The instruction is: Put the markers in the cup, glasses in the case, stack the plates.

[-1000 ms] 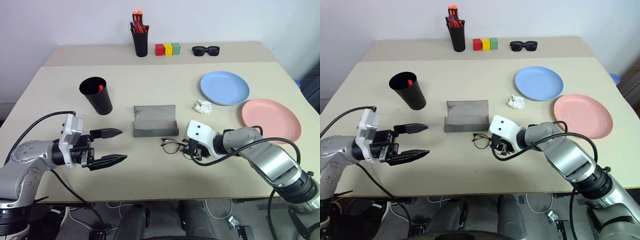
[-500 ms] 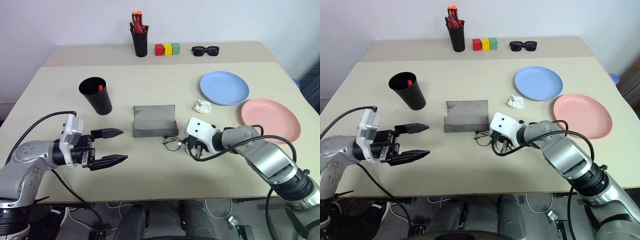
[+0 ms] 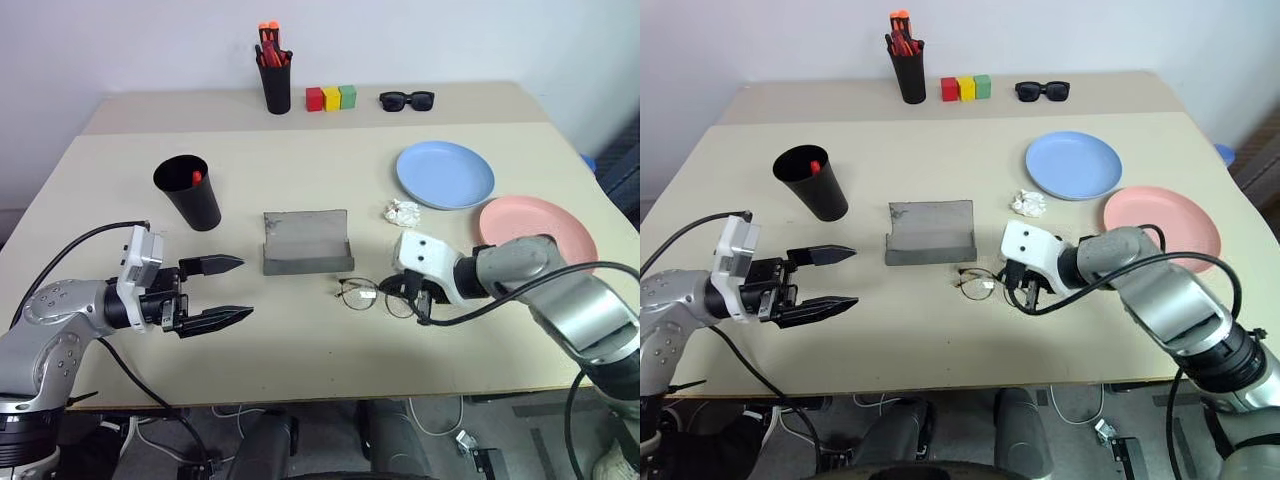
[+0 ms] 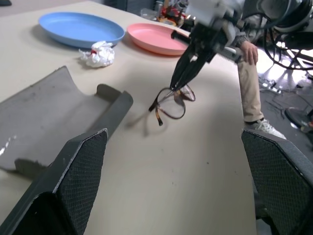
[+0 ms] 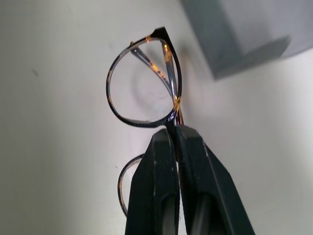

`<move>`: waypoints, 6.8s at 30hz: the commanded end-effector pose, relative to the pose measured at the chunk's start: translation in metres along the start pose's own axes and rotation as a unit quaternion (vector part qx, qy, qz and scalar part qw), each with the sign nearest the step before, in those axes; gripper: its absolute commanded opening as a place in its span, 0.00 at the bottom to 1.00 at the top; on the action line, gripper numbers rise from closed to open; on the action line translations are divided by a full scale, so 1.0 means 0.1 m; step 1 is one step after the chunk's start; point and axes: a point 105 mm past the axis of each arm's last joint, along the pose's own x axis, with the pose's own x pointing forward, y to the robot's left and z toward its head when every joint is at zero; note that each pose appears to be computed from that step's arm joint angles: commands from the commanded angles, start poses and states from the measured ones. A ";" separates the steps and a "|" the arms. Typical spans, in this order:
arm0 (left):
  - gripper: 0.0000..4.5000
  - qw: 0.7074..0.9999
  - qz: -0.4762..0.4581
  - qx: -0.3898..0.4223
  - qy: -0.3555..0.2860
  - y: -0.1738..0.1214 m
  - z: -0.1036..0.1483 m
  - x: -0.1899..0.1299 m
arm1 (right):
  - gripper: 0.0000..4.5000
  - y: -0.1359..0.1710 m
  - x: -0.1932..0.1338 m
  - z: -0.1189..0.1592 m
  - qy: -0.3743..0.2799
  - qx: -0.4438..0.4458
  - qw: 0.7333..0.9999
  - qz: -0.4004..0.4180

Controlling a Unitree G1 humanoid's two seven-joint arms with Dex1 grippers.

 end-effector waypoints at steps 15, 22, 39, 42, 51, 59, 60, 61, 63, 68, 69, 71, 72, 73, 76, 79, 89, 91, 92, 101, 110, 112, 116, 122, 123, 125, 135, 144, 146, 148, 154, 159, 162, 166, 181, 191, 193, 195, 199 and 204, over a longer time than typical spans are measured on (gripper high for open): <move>1.00 0.999 0.034 0.026 -0.011 0.05 0.12 -0.10 | 0.01 -0.43 0.62 0.66 -0.126 -0.098 0.979 -0.125; 1.00 0.999 0.040 0.017 -0.006 0.02 0.08 -0.14 | 0.01 -0.29 0.83 0.51 -0.105 -0.108 0.982 -0.118; 1.00 0.999 0.034 0.018 -0.005 0.04 0.09 -0.07 | 0.99 -0.32 0.82 0.47 -0.110 -0.057 0.986 -0.112; 1.00 0.999 0.036 0.019 -0.005 0.05 0.09 -0.07 | 0.99 -0.40 0.72 0.57 -0.150 -0.017 0.981 -0.119; 1.00 0.997 0.069 0.020 -0.030 0.19 0.16 -0.02 | 0.99 -0.70 0.34 0.76 -0.282 0.128 0.941 -0.135; 0.68 0.989 0.127 0.006 -0.080 0.59 0.31 0.42 | 1.00 -0.18 -0.11 0.45 -0.308 0.058 0.950 -0.010; 0.57 0.989 0.124 0.011 -0.084 0.60 0.35 0.50 | 1.00 -0.08 -0.15 0.41 -0.302 0.040 0.952 0.003; 0.45 0.987 0.138 0.015 -0.085 0.67 0.36 0.58 | 1.00 -0.02 -0.18 0.36 -0.296 0.050 0.954 0.020; 0.22 0.981 0.175 0.028 -0.082 0.83 0.38 0.72 | 1.00 0.04 -0.18 0.28 -0.281 0.050 0.958 0.023; 0.02 0.963 0.252 0.041 -0.085 1.20 0.46 1.08 | 1.00 0.23 -0.22 0.25 -0.285 0.057 0.956 0.047; 0.02 0.963 0.254 0.044 -0.083 1.22 0.47 1.13 | 1.00 0.27 -0.23 0.26 -0.288 0.056 0.954 0.056; 0.02 0.959 0.271 0.043 -0.069 1.34 0.44 1.26 | 1.00 0.32 -0.27 0.25 -0.291 0.041 0.954 0.051; 0.02 0.957 0.278 0.039 -0.067 1.39 0.44 1.30 | 1.00 0.33 -0.28 0.24 -0.291 0.039 0.955 0.048; 0.02 0.956 0.282 0.036 -0.066 1.43 0.44 1.33 | 1.00 0.33 -0.28 0.24 -0.291 0.039 0.955 0.046; 0.02 0.954 0.296 0.023 -0.036 1.58 0.35 1.46 | 1.00 0.29 -0.28 0.23 -0.291 0.041 0.955 0.028; 0.02 0.960 0.280 -0.011 -0.013 1.61 0.31 1.60 | 1.00 0.30 -0.26 0.25 -0.294 0.042 0.955 0.024; 0.02 0.975 0.177 -0.103 0.082 1.35 -0.01 1.67 | 1.00 0.24 -0.20 0.24 -0.294 0.038 0.955 -0.004; 0.02 0.977 0.161 -0.115 0.081 1.29 -0.03 1.68 | 1.00 0.23 -0.18 0.25 -0.295 0.038 0.955 -0.006; 0.02 0.977 0.154 -0.127 0.078 1.26 -0.04 1.67 | 1.00 0.22 -0.18 0.25 -0.296 0.037 0.954 -0.008; 0.02 0.975 0.118 -0.170 0.082 0.94 -0.13 1.57 | 1.00 0.16 -0.16 0.25 -0.295 0.029 0.955 -0.021; 0.02 0.972 0.134 -0.181 0.070 0.67 -0.21 1.43 | 1.00 0.13 -0.13 0.23 -0.292 0.025 0.956 -0.030; 0.02 0.968 0.142 -0.200 0.056 0.68 -0.19 1.39 | 1.00 0.12 -0.12 0.24 -0.292 0.022 0.956 -0.031; 0.02 0.972 0.132 -0.192 0.022 0.68 -0.03 1.31 | 1.00 0.06 -0.12 0.24 -0.292 0.024 0.955 -0.036; 0.41 0.981 0.093 -0.151 -0.078 0.65 0.43 1.20 | 1.00 -0.16 -0.16 0.23 -0.297 0.033 0.950 -0.090; 0.53 0.982 0.086 -0.137 -0.100 0.64 0.53 1.18 | 1.00 -0.21 -0.17 0.23 -0.298 0.036 0.948 -0.103; 0.75 0.983 0.048 -0.130 -0.123 0.56 0.68 1.12 | 1.00 -0.35 -0.22 0.19 -0.295 0.046 0.944 -0.141; 0.98 0.992 -0.050 -0.063 -0.098 0.27 0.65 0.76 | 1.00 -1.00 -0.77 -0.77 -0.107 0.087 0.926 -0.352; 0.98 0.987 -0.075 -0.033 -0.135 0.24 0.75 0.59 | 1.00 -0.93 -0.90 -1.48 0.037 0.193 0.898 -0.395; 0.98 0.989 -0.076 -0.032 -0.126 0.25 0.71 0.55 | 1.00 -0.86 -0.87 -1.53 0.064 0.187 0.902 -0.383; 0.98 0.989 -0.075 -0.033 -0.123 0.26 0.70 0.52 | 1.00 -0.86 -0.88 -1.59 0.067 0.218 0.894 -0.386; 1.00 0.990 -0.063 -0.033 -0.119 0.29 0.65 0.50 | 0.49 -0.86 -0.90 -1.76 0.103 0.239 0.884 -0.388; 1.00 0.990 -0.060 -0.036 -0.120 0.28 0.63 0.51 | 0.01 -0.99 -0.99 -1.75 0.102 0.241 0.870 -0.417; 1.00 0.990 -0.053 -0.036 -0.124 0.30 0.64 0.50 | 0.01 -1.11 -1.12 -1.69 0.091 0.236 0.854 -0.455; 1.00 0.980 -0.017 -0.049 -0.194 0.47 0.87 0.45 | 0.01 -1.39 -1.41 -1.68 0.070 0.234 0.800 -0.548; 1.00 0.981 0.068 0.022 -0.181 0.59 0.81 0.38 | 0.01 -1.86 -0.35 -0.60 -0.065 0.056 0.892 -0.444; 1.00 0.983 0.087 0.014 -0.163 0.52 0.70 0.35 | 0.33 -1.65 0.06 -0.47 -0.130 0.110 0.924 -0.342; 1.00 0.983 0.080 0.006 -0.163 0.49 0.70 0.36 | 0.56 -1.70 -0.02 -0.46 -0.126 0.109 0.917 -0.364; 1.00 0.983 0.080 0.006 -0.162 0.49 0.69 0.36 | 0.78 -1.71 -0.10 -0.42 -0.153 0.135 0.910 -0.362; 1.00 0.984 0.076 0.002 -0.161 0.50 0.69 0.36 | 0.89 -1.32 -0.17 -0.19 -0.237 0.185 0.922 -0.243; 1.00 0.984 0.071 0.001 -0.163 0.53 0.72 0.37 | 0.89 -0.99 -0.12 -0.21 -0.211 0.175 0.939 -0.206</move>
